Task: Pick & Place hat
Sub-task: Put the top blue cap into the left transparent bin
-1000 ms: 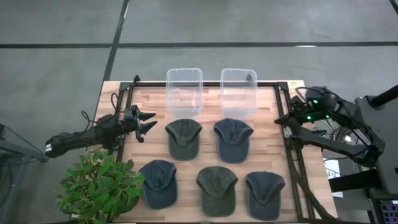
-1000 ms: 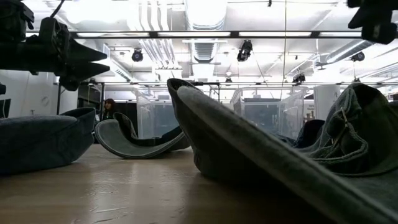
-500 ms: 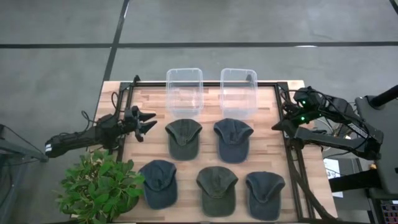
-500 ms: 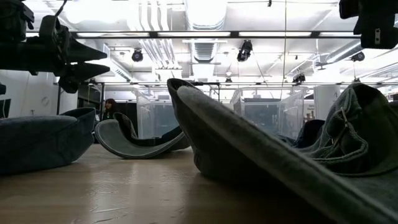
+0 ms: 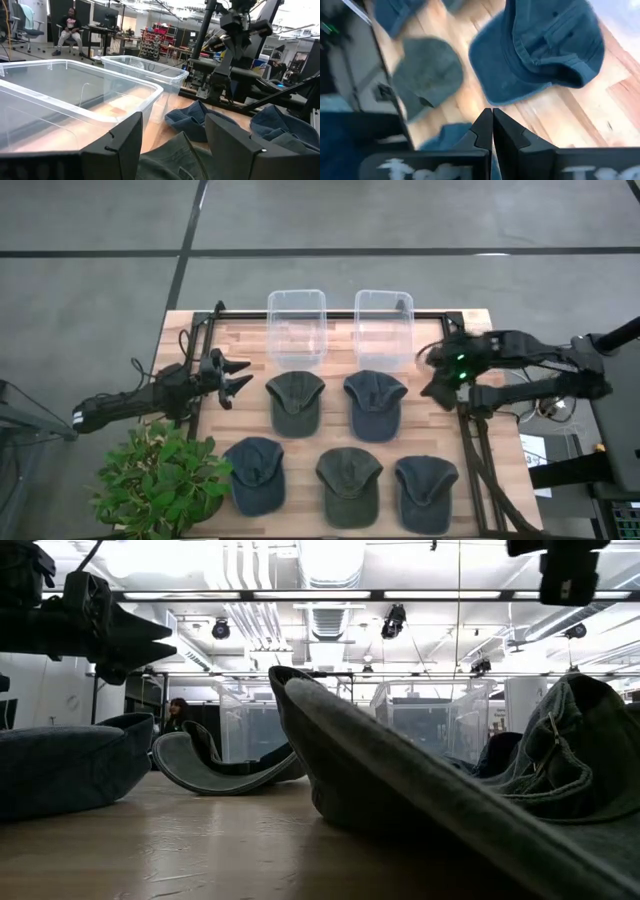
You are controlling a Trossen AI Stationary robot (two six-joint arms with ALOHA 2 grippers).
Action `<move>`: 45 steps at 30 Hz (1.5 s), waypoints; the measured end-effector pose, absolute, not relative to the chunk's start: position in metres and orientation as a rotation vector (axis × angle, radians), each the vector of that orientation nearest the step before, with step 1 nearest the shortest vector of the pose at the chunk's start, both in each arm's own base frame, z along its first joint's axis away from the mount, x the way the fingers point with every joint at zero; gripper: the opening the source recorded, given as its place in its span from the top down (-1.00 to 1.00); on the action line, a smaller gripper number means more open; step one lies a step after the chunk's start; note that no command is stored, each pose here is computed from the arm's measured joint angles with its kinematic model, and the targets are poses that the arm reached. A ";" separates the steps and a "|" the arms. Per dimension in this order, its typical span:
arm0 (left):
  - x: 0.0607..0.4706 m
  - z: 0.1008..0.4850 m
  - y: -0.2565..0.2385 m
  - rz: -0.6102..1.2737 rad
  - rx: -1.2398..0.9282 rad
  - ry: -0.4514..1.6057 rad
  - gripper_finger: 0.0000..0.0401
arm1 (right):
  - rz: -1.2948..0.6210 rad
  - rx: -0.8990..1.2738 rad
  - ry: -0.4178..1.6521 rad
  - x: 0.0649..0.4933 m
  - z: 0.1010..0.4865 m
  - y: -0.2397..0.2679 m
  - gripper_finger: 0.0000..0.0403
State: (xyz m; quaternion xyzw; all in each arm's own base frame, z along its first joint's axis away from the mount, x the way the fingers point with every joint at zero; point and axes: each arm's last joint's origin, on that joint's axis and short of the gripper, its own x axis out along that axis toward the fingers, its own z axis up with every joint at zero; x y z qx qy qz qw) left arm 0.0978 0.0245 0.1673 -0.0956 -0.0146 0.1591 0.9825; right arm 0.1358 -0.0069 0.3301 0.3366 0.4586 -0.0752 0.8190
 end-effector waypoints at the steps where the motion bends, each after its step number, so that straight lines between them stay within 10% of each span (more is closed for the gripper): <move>1: 0.098 0.167 0.024 0.321 -0.193 -0.024 -0.04 | -0.161 0.693 1.005 0.143 0.329 -0.003 0.96; 37: 0.098 0.166 0.024 0.321 -0.193 -0.009 -0.04 | -0.618 0.734 1.122 0.168 0.243 0.060 0.95; 45: 0.098 0.166 0.024 0.322 -0.193 -0.009 -0.04 | -0.604 0.807 1.069 0.172 0.222 0.062 0.65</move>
